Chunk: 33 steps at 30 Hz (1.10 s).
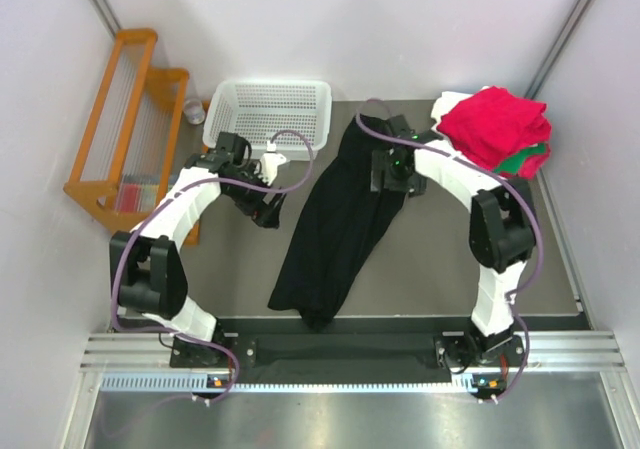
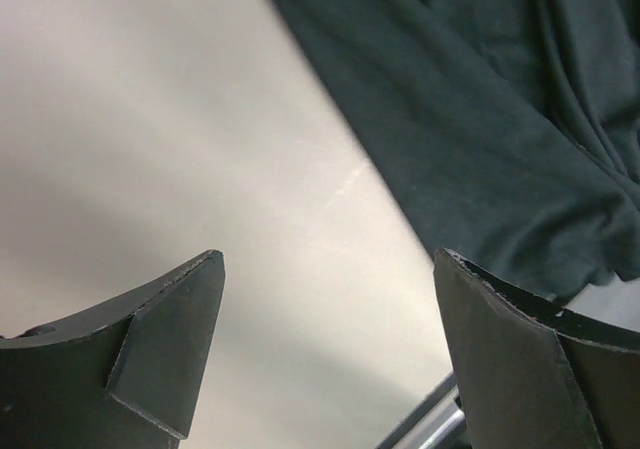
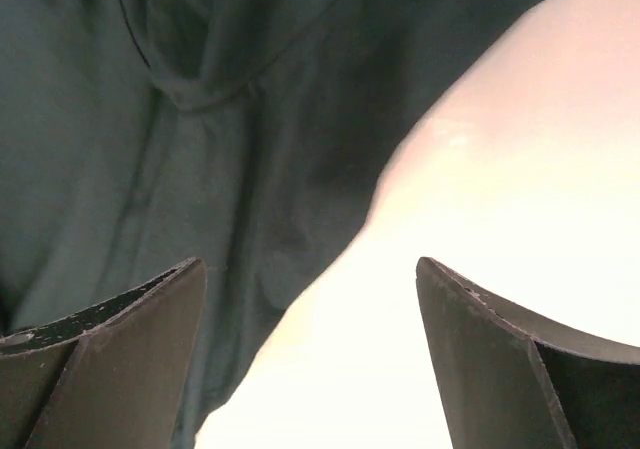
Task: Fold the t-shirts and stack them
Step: Fold the tshirt
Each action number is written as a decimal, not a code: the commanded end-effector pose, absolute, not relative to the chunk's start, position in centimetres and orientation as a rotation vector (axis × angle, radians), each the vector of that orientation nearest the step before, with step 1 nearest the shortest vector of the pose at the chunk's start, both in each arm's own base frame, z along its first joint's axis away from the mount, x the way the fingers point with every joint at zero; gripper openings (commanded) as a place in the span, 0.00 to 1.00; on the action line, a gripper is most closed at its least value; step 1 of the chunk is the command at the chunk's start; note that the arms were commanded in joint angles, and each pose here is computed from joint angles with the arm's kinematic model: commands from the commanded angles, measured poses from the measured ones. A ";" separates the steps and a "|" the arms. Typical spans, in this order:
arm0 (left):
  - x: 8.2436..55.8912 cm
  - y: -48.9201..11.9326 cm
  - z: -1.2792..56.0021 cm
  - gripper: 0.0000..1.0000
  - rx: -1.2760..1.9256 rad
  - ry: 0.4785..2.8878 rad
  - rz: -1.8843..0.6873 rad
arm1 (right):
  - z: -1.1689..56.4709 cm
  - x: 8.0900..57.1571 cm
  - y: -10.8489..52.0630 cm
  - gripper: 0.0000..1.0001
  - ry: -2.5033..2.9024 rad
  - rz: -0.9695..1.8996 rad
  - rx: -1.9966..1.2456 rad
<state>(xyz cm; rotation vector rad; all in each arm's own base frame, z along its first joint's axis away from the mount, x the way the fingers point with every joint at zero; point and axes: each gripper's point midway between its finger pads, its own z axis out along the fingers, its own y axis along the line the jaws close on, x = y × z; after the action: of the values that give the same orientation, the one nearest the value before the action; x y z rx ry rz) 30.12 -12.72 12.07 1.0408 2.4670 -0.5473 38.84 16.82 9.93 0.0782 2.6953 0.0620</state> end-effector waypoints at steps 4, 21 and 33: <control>32.2 -10.1 15.3 0.90 0.865 2.362 -0.486 | 8.2 35.7 24.8 0.84 2.723 0.116 -0.225; 33.8 8.2 15.9 0.91 -0.002 2.354 -0.171 | 13.2 18.0 37.4 0.83 2.423 0.098 -1.027; 32.0 5.5 19.1 0.90 0.095 2.212 -0.381 | 9.9 16.2 40.7 0.78 2.404 0.095 -1.162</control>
<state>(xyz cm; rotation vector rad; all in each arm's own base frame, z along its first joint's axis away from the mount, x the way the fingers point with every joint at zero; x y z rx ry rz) 32.02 7.73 16.59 -0.0518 2.3321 -0.2359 16.52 40.27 10.44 -1.1329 2.4247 0.1145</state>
